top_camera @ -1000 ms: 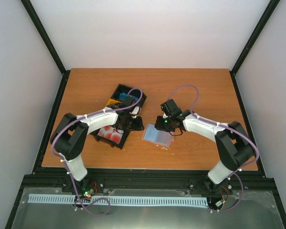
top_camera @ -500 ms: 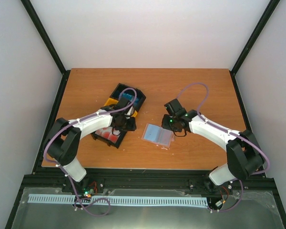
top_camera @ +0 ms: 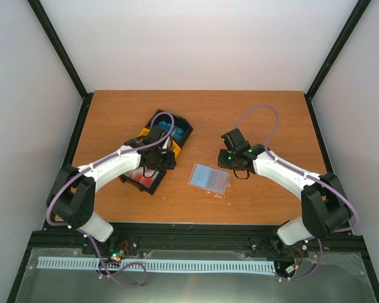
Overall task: Put the credit cards into the card holder
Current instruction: Adjust the storage box at the center of the board.
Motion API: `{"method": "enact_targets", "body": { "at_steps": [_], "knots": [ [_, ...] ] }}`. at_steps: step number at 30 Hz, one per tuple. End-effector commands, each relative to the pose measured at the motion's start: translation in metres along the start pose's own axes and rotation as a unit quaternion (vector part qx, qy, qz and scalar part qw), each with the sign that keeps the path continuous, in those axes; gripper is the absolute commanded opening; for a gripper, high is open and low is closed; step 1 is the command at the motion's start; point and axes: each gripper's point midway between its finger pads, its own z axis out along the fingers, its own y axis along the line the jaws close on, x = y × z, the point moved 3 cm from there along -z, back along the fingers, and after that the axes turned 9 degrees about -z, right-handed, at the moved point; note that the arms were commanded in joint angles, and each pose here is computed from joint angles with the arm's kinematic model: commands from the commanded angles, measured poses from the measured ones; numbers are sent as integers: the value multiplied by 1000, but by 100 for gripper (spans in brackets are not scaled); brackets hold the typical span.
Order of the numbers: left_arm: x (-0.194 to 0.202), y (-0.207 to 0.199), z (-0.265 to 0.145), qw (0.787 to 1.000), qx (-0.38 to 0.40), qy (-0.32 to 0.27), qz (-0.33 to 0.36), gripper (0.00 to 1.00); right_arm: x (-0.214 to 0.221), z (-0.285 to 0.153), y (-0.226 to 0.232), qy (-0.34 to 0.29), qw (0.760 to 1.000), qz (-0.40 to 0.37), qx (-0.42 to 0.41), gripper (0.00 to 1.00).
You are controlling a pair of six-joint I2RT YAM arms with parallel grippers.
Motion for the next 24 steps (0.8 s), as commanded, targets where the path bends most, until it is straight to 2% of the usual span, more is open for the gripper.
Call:
{"method": "enact_targets", "body": {
  "at_steps": [1,3,6,11,20,24],
  "knots": [
    [-39,-41,-29,994,72,-53,55,54,-19,-11,3,-43,999,-22,-12,30],
    [-55,-40,-24,995,52,-65,50,60,-21,-9,3,-49,998,-24,-14,30],
    [-81,-31,-16,998,24,-62,15,62,-24,-8,1,-48,999,-20,-13,30],
    [-102,-31,-2,998,10,-59,26,64,-24,-1,-2,-50,999,-15,-14,30],
    [-81,-36,34,996,46,19,81,63,-27,3,-10,-48,999,-14,-6,30],
    [-78,-32,45,995,38,31,88,63,-28,4,-12,-45,999,-17,-7,30]
  ]
}}
